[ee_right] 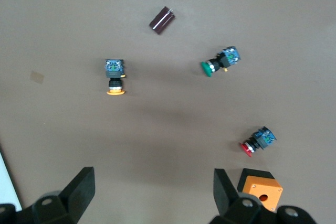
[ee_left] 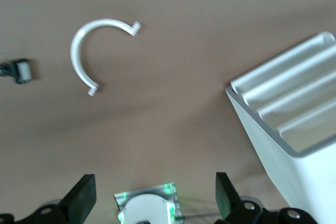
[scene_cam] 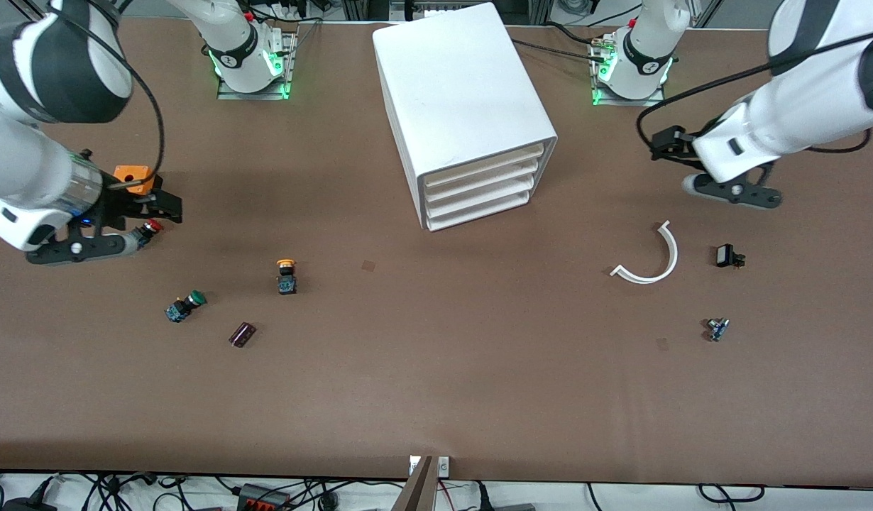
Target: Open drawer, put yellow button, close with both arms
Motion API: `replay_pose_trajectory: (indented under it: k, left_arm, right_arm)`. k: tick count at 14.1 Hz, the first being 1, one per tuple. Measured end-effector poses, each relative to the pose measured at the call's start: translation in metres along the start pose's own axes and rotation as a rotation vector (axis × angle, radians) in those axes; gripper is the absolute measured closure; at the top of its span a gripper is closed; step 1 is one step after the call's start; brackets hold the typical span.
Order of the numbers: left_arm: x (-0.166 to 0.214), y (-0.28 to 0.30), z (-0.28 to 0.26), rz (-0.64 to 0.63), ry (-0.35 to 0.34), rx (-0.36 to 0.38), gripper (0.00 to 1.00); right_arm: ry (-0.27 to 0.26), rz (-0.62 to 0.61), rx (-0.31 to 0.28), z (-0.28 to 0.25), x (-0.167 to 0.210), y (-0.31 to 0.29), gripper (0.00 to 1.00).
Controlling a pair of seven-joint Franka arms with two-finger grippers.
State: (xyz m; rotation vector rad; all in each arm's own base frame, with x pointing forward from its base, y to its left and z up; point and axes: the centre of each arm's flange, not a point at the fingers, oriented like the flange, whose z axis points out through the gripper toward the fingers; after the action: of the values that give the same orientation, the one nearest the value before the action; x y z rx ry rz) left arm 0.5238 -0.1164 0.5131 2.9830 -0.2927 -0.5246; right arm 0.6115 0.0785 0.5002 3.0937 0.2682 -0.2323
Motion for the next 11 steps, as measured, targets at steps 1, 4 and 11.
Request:
replay_pose_trajectory:
  k: [1,4,11]
  left_arm:
    - [0.009,0.01,0.015,0.018,-0.037,-0.026,0.0]
    - [0.046,0.034,0.063,0.063,-0.104,-0.134,0.0]
    - [0.111,0.055,0.14,0.329,-0.037,-0.641,0.0]
  right_arm:
    - [-0.013,-0.017,-0.002,0.011,0.006,-0.011,0.0]
    - [-0.004,-0.07,-0.012,0.04,0.027,-0.045,0.0]
    - [0.002,-0.124,-0.021,0.098,0.058,-0.082,0.0]
